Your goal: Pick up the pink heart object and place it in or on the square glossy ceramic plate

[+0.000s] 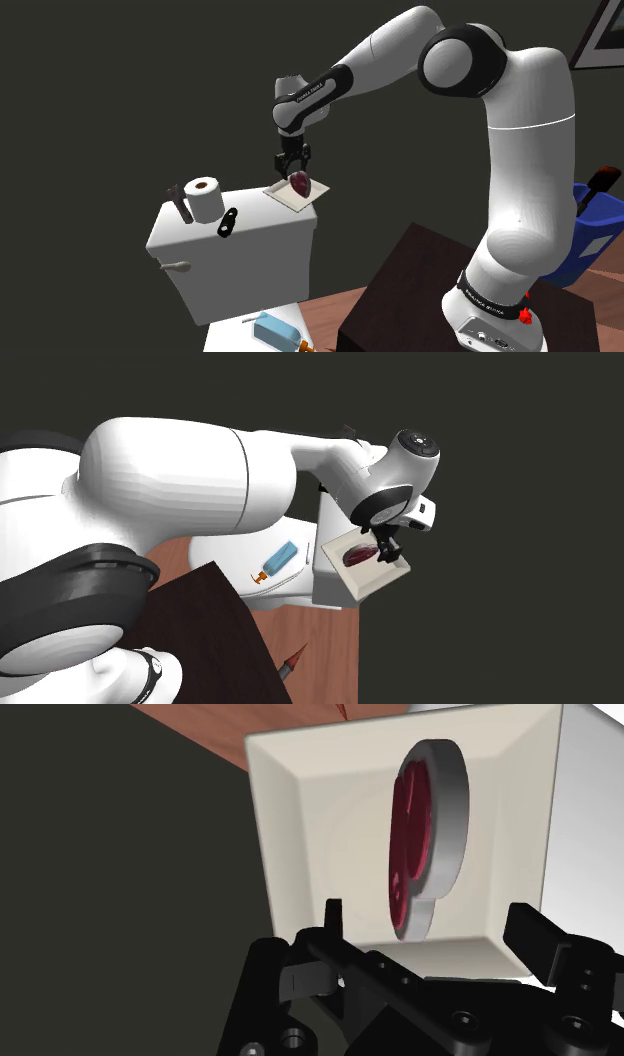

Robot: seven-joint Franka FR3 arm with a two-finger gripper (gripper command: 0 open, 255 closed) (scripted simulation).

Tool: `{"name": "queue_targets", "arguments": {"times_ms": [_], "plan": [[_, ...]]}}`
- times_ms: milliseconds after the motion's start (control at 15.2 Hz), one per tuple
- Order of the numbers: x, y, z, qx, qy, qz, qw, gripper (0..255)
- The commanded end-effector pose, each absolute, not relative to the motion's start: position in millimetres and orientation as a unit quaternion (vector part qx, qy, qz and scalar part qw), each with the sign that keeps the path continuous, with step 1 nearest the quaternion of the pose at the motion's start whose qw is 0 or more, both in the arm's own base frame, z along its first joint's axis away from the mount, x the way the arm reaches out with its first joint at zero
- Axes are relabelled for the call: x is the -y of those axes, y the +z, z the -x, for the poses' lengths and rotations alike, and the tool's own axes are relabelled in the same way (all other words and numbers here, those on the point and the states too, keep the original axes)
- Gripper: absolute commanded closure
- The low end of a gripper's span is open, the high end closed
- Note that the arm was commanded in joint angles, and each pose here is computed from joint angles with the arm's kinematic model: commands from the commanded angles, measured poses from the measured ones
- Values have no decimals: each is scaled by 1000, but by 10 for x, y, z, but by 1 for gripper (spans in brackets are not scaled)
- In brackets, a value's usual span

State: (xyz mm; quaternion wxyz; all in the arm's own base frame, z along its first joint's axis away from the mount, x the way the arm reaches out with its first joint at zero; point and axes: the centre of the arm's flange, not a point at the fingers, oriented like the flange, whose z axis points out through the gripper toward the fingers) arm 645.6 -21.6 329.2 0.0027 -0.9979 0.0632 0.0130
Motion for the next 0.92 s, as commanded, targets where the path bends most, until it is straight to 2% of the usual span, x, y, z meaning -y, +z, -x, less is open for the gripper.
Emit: {"name": "queue_targets", "arguments": {"times_ms": [0,330,858], "plan": [[216,3292,-6456,-63,13,998,3,0],[220,3792,-6469,-63,13,998,3,0],[220,3792,-6469,-63,13,998,3,0]]}}
